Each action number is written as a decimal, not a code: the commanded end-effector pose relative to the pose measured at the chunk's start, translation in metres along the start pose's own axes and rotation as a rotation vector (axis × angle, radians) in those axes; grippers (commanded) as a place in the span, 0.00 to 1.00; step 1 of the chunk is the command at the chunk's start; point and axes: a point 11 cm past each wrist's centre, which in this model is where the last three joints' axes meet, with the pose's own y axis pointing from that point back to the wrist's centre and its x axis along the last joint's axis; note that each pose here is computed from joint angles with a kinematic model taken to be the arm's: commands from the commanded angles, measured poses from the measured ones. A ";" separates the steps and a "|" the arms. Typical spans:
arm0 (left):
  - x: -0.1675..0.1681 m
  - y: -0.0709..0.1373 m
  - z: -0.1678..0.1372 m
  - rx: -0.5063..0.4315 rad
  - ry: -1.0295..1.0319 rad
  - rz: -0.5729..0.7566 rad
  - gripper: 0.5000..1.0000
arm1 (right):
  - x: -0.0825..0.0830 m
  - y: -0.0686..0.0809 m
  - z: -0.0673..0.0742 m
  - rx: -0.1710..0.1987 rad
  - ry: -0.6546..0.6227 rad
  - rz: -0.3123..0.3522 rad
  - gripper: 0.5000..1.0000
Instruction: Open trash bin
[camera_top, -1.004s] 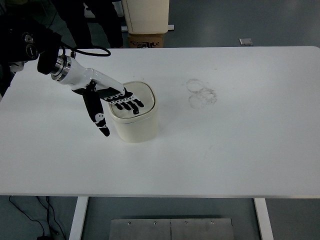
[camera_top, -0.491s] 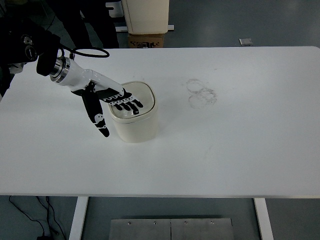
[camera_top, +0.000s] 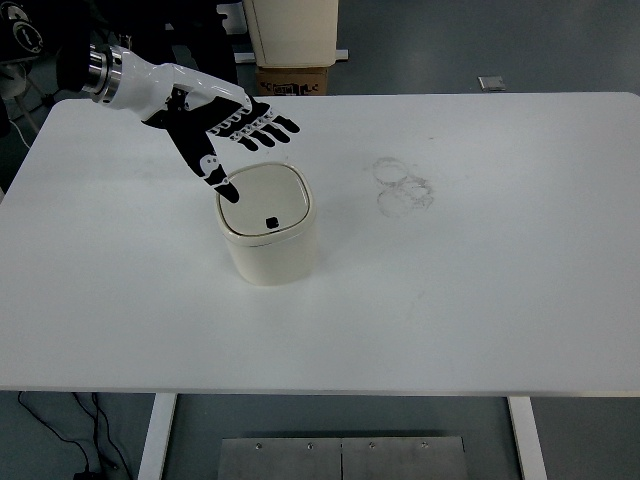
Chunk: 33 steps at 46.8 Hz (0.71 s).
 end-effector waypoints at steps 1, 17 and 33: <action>-0.004 -0.004 -0.002 0.005 0.002 -0.014 1.00 | 0.000 0.000 0.000 0.000 -0.001 0.000 0.98; -0.024 -0.025 -0.002 0.012 -0.007 -0.090 1.00 | 0.000 0.000 0.000 0.000 0.001 0.000 0.98; -0.038 -0.034 -0.011 0.064 -0.024 -0.139 1.00 | 0.000 0.000 0.000 0.000 0.002 0.000 0.98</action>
